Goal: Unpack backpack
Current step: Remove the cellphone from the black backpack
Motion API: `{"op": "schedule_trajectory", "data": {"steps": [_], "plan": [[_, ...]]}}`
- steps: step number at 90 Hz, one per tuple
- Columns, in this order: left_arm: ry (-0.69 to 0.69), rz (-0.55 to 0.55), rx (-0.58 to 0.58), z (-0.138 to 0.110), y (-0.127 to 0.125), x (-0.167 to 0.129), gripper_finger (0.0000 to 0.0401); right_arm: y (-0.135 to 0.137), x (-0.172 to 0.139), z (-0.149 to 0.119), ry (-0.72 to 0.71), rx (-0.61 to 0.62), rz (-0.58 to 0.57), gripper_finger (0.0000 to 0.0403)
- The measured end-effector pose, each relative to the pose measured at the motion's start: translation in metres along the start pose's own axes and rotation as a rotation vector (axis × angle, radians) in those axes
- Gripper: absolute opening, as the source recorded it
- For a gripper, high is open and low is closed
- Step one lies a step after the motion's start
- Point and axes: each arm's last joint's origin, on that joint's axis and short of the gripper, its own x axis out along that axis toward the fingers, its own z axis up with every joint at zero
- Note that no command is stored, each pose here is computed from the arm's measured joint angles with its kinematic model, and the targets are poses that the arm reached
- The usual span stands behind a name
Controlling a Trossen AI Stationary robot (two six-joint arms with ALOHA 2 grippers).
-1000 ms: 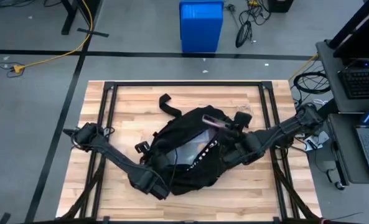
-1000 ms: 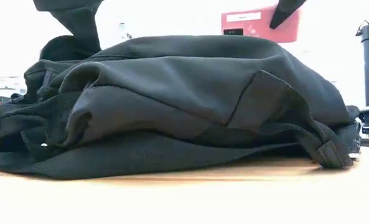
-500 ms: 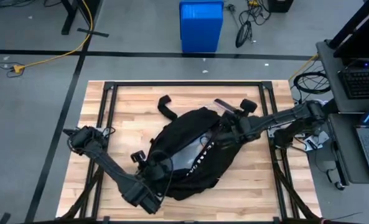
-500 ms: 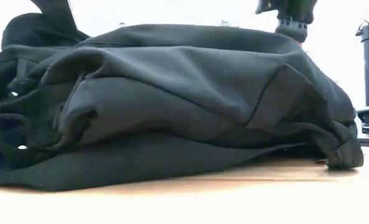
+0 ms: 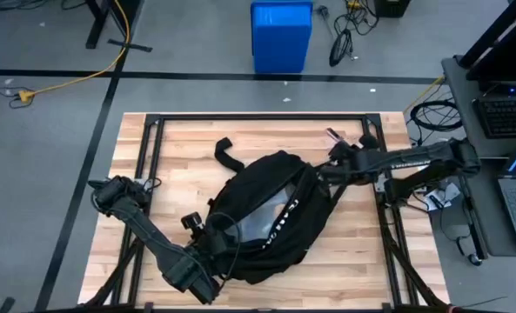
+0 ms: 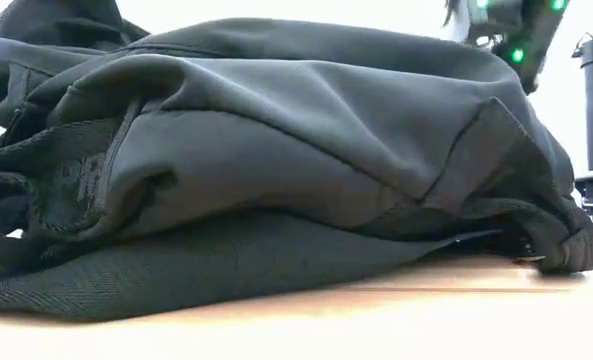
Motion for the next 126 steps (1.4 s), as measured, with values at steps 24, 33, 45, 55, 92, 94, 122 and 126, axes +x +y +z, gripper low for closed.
{"op": "schedule_trajectory", "data": {"steps": [24, 33, 45, 55, 92, 94, 122, 126], "plan": [[-0.006, 0.020, -0.008, 0.007, 0.004, 0.006, 0.0008, 0.017, 0.034, -0.001, 0.136, -0.080, 0.014, 0.0013], [-0.008, 0.027, 0.007, 0.009, 0.005, 0.008, 0.0008, 0.027, 0.041, 0.000, 0.174, -0.111, 0.007, 0.0013], [-0.009, 0.031, 0.004, 0.010, 0.006, 0.009, 0.0008, 0.038, 0.053, 0.002, 0.221, -0.139, -0.023, 0.0013], [-0.013, 0.033, 0.004, 0.010, 0.006, 0.009, 0.0008, 0.044, 0.067, 0.005, 0.253, -0.126, -0.038, 0.0013], [-0.034, 0.043, 0.003, 0.011, 0.006, 0.009, 0.0008, 0.062, 0.103, 0.004, 0.320, -0.161, -0.013, 0.0016], [-0.035, 0.043, 0.003, 0.011, 0.006, 0.009, 0.0008, 0.063, 0.104, 0.004, 0.317, -0.165, -0.007, 0.0017], [-0.035, 0.044, -0.002, 0.011, 0.006, 0.009, 0.0008, 0.068, 0.108, 0.002, 0.352, -0.168, 0.012, 0.0049], [-0.035, 0.044, -0.002, 0.011, 0.006, 0.009, 0.0008, 0.068, 0.108, 0.002, 0.356, -0.169, 0.014, 0.0052]]}}
